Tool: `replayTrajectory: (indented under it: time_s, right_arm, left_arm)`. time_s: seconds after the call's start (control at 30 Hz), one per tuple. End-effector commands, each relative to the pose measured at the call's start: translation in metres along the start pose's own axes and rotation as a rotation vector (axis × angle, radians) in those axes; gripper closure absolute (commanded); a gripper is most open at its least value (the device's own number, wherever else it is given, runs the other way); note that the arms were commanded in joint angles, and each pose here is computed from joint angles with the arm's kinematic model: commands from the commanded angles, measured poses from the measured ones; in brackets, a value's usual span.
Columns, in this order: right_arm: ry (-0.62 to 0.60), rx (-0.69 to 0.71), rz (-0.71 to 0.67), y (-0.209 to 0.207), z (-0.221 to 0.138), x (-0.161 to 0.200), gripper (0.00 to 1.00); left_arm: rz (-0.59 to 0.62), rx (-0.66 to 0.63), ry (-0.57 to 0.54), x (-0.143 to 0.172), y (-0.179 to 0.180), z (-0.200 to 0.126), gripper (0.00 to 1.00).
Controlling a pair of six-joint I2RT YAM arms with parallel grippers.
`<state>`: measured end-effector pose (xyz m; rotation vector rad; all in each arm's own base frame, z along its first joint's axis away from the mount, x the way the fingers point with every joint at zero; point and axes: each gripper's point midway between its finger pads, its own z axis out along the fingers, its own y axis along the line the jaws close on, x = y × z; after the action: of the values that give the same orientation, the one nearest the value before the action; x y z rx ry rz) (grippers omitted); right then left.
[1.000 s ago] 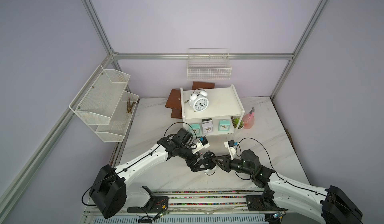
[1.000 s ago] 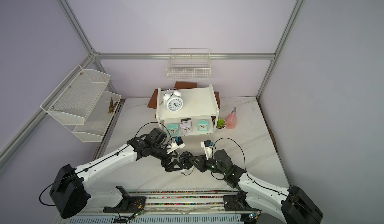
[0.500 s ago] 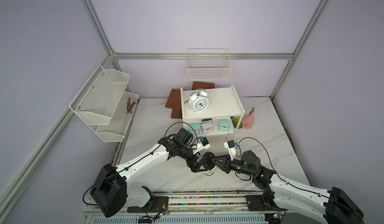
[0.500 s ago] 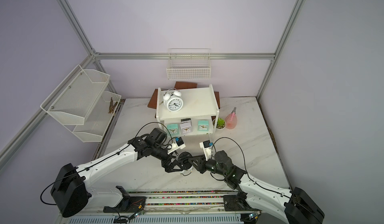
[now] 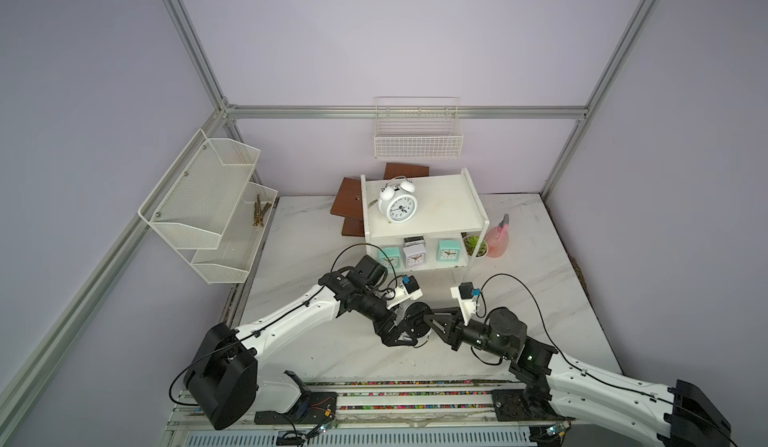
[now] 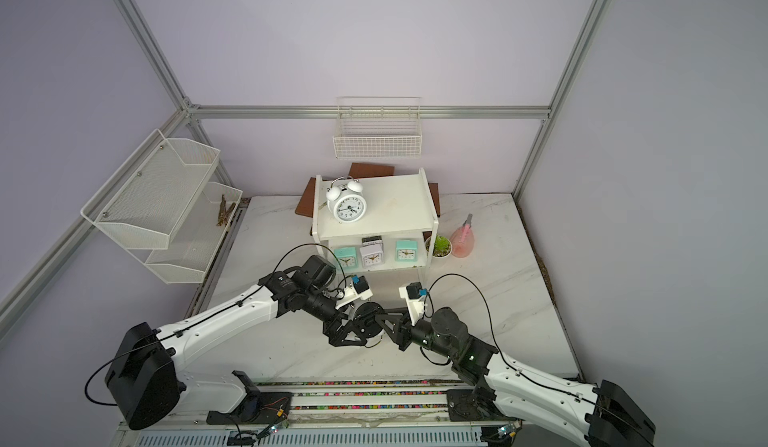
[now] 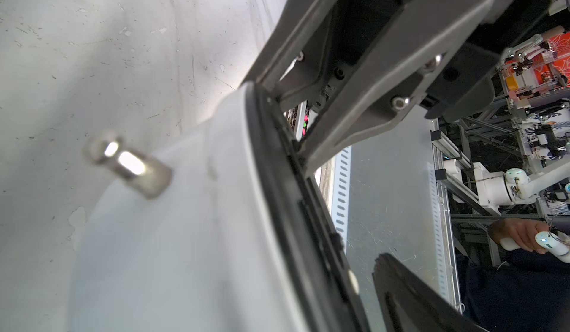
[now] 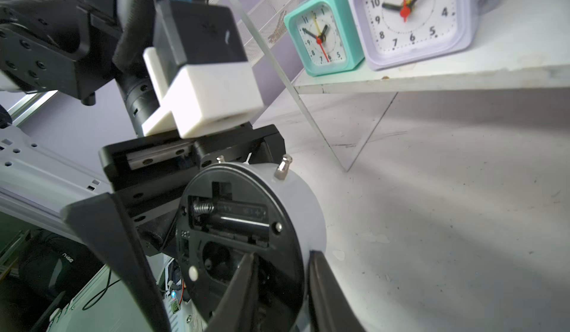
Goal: Place the alarm clocks on the shelf by style
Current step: Pick up the alarm from the center of the board.
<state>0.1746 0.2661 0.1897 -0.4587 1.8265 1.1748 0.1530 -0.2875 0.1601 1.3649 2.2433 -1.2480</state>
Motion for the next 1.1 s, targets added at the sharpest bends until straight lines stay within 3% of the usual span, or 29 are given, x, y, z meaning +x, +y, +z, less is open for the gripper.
replayTrajectory:
  time_s: [0.0, 0.53, 1.07]
  right_arm:
    - [-0.079, -0.003, -0.063, 0.009, -0.004, -0.018, 0.8]
    - [-0.023, 0.047, -0.16, 0.019, 0.001, -0.007, 0.8]
    - [-0.015, 0.113, -0.19, 0.017, 0.001, -0.007, 0.78]
  left_arm:
    - [0.06, 0.033, -0.034, -0.014, -0.012, -0.008, 0.0]
    - [0.066, 0.012, -0.036, -0.015, -0.01, -0.009, 0.09]
    - [0.07, 0.009, -0.027, -0.012, -0.009, -0.008, 0.31]
